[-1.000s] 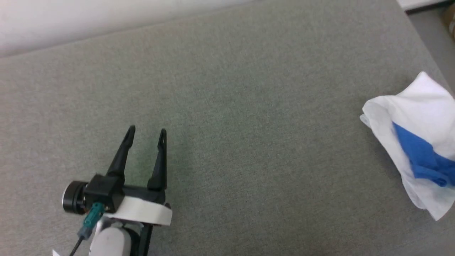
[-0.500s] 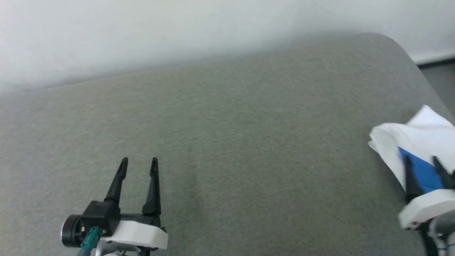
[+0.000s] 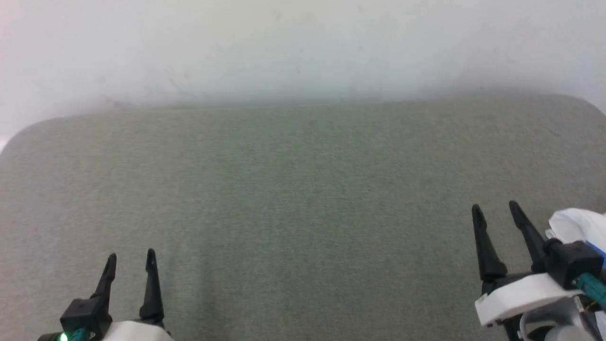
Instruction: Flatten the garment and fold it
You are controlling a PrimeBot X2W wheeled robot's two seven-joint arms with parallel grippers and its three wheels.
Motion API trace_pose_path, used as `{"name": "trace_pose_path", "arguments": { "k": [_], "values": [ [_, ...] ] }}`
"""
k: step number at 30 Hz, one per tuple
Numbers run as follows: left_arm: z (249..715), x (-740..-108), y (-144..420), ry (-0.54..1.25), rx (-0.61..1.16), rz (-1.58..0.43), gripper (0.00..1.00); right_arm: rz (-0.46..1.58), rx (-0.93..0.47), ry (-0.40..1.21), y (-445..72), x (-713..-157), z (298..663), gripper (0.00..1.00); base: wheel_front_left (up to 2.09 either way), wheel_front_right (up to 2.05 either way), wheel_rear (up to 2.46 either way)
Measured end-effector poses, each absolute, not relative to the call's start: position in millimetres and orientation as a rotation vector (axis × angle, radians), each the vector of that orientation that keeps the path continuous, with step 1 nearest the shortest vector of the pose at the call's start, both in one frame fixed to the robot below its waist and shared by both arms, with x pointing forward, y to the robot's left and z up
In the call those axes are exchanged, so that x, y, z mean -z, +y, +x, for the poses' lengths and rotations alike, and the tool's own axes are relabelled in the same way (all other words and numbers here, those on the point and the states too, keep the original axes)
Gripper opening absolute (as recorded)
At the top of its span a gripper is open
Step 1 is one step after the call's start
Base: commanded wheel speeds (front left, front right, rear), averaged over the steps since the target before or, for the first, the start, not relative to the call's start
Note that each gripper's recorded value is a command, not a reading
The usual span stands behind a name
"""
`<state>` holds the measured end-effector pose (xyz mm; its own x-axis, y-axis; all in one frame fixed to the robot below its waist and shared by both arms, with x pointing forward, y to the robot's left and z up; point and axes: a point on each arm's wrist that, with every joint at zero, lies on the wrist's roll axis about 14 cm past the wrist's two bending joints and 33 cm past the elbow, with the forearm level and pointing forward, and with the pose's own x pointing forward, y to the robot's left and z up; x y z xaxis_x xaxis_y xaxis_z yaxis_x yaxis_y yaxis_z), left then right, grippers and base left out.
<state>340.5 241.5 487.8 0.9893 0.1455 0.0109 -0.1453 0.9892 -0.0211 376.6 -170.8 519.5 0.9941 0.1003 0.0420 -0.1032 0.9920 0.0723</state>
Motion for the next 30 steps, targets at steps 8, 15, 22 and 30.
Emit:
{"name": "trace_pose_path", "arguments": {
  "k": [8,15,22,30],
  "values": [
    [323.7,-490.6,245.5,-0.023,-0.128,-0.029,1.0,0.055,-0.138,-0.022,-158.9,-518.1,351.8,1.0,0.0,0.0,0.0],
    [321.8,-487.4,236.6,-0.016,-0.104,-0.04,1.0,0.065,-0.135,-0.004,-159.4,-513.6,337.9,1.0,0.0,0.0,0.0],
    [320.9,-480.5,234.0,0.005,-0.094,-0.048,0.0,0.082,-0.156,-0.008,-151.2,-513.8,333.5,0.0,0.0,0.0,0.0],
    [321.4,-478.5,232.5,0.017,-0.092,-0.05,0.0,0.081,-0.156,-0.001,-151.1,-512.6,333.5,0.0,0.0,0.0,0.0]
  ]
}}
